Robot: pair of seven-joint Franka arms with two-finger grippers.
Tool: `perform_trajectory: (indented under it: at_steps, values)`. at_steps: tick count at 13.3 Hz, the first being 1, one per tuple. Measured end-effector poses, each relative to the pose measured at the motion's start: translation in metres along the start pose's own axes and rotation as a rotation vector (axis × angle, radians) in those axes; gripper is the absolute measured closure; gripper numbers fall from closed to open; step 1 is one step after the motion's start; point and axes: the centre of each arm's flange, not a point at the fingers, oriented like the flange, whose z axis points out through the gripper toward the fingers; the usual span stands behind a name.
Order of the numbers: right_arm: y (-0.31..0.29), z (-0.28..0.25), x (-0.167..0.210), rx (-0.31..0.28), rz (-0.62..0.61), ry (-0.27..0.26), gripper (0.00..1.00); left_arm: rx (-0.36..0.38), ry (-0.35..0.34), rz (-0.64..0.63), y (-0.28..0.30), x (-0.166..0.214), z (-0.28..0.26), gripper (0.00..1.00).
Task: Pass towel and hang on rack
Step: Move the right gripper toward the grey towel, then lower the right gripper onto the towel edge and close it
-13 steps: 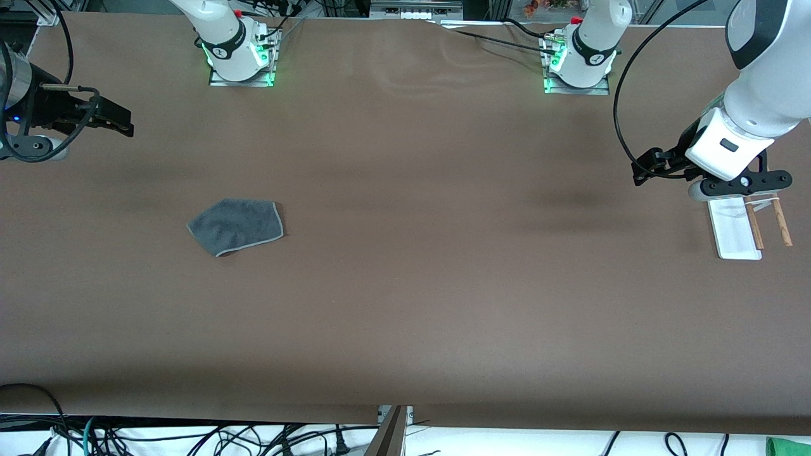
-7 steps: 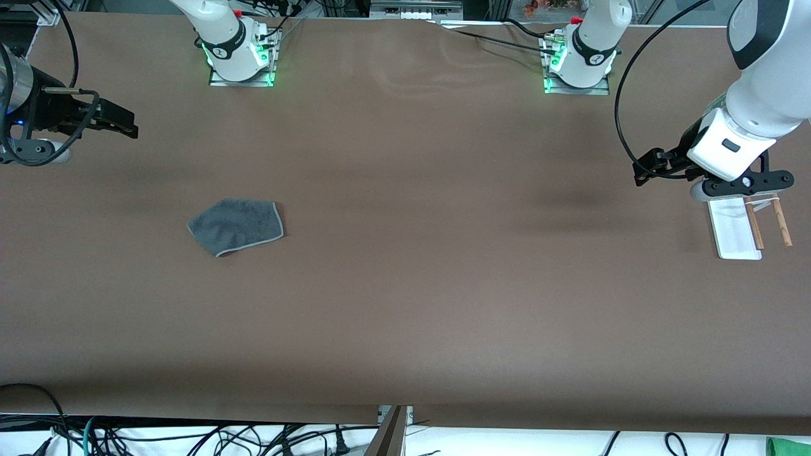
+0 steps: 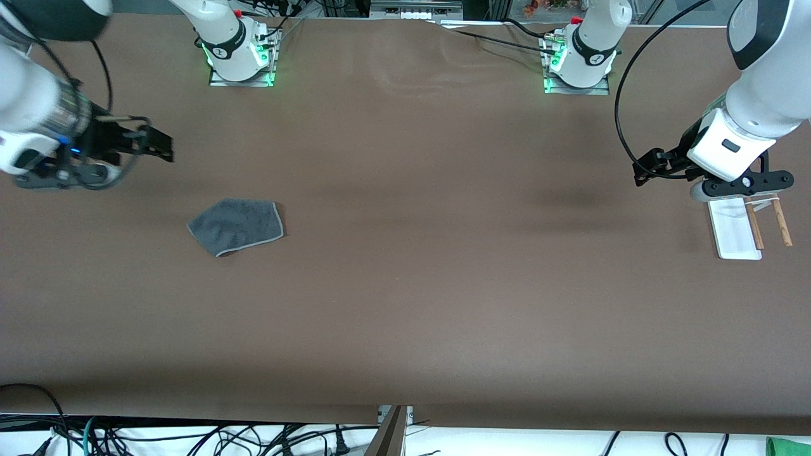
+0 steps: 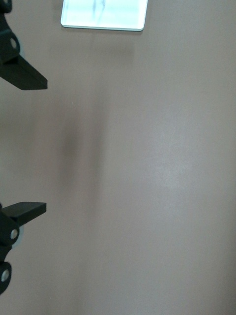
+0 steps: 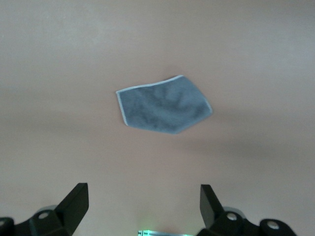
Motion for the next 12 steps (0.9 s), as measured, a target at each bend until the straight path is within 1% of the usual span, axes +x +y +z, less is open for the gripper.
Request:
perform_trajectory:
  at_steps: [2, 7, 9, 11, 12]
  values:
    - [-0.016, 0.033, 0.009, 0.002, -0.028, 0.021, 0.00, 0.000, 0.000, 0.000, 0.000, 0.000, 0.000, 0.00]
    - [-0.036, 0.141, 0.029, 0.018, -0.053, 0.014, 0.00, 0.000, 0.001, 0.003, 0.002, 0.000, 0.000, 0.00]
    - [-0.051, 0.186, 0.038, 0.028, -0.034, 0.012, 0.00, 0.000, 0.001, 0.005, 0.003, 0.000, 0.000, 0.00]
    - [-0.069, 0.224, 0.043, 0.030, 0.000, -0.011, 0.00, 0.000, 0.000, 0.005, 0.003, 0.000, 0.000, 0.00]
    - [-0.076, 0.242, 0.044, 0.016, 0.003, -0.029, 0.00, 0.000, 0.000, 0.005, 0.003, 0.000, 0.000, 0.00]
